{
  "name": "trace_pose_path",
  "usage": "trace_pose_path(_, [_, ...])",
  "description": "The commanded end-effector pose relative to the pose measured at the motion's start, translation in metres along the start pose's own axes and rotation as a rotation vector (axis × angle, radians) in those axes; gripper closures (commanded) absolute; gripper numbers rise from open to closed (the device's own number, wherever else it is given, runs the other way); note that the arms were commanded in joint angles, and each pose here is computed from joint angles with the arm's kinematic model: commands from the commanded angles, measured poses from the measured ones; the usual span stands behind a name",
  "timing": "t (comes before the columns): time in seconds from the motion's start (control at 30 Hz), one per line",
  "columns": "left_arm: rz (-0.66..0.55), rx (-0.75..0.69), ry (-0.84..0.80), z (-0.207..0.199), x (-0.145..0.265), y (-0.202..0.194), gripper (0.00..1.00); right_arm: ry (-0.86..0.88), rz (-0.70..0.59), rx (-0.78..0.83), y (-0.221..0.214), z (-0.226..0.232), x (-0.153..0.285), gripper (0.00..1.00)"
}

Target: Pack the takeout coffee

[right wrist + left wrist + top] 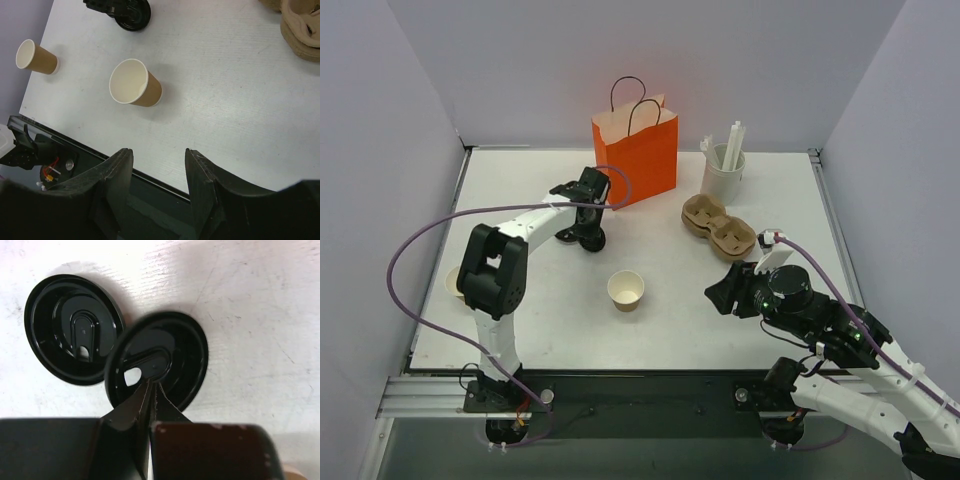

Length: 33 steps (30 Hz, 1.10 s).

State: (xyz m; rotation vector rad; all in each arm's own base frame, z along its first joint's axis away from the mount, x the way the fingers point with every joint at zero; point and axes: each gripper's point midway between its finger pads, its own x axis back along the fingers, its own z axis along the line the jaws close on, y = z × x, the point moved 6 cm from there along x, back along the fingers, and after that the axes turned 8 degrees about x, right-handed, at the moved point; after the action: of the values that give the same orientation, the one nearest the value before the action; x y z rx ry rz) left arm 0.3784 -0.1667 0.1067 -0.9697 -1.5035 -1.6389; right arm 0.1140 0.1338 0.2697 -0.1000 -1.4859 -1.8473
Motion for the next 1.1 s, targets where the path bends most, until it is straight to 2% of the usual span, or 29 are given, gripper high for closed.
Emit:
trace_pose_path(0.0, [-0.104,0.060,-0.064,-0.001,0.044,0.019,0.95,0.018,-0.043,-0.022,0.010,0.005,0.003,0.53])
trace_pose_path(0.1, [-0.120,0.067,-0.075,0.000,0.053,0.021,0.95,0.021,-0.044,-0.024,0.009,0.005,0.002,0.53])
trace_pose_path(0.17, [-0.130,0.065,-0.080,0.000,0.055,0.022,0.90,0.021,-0.042,-0.023,0.008,0.005,0.002,0.53])
trace_pose_path(0.23, [-0.125,0.063,-0.063,0.002,0.053,0.021,0.84,0.023,-0.044,-0.026,0.009,0.005,0.003,0.53])
trace_pose_path(0.27, [-0.120,0.066,-0.045,0.004,0.051,0.021,0.75,0.025,-0.045,-0.026,0.009,0.006,0.003,0.53])
trace_pose_path(0.4, [-0.076,0.139,0.043,0.012,0.042,0.011,0.63,0.026,-0.047,-0.023,0.009,0.005,0.004,0.53])
trace_pose_path(0.8, [0.031,0.226,0.149,0.025,0.007,-0.025,0.61,0.025,-0.058,-0.020,0.009,0.002,0.008,0.53])
trace_pose_path(1.07, [0.062,0.237,0.141,0.025,-0.008,-0.038,0.62,0.021,-0.045,-0.015,0.007,0.003,0.005,0.53])
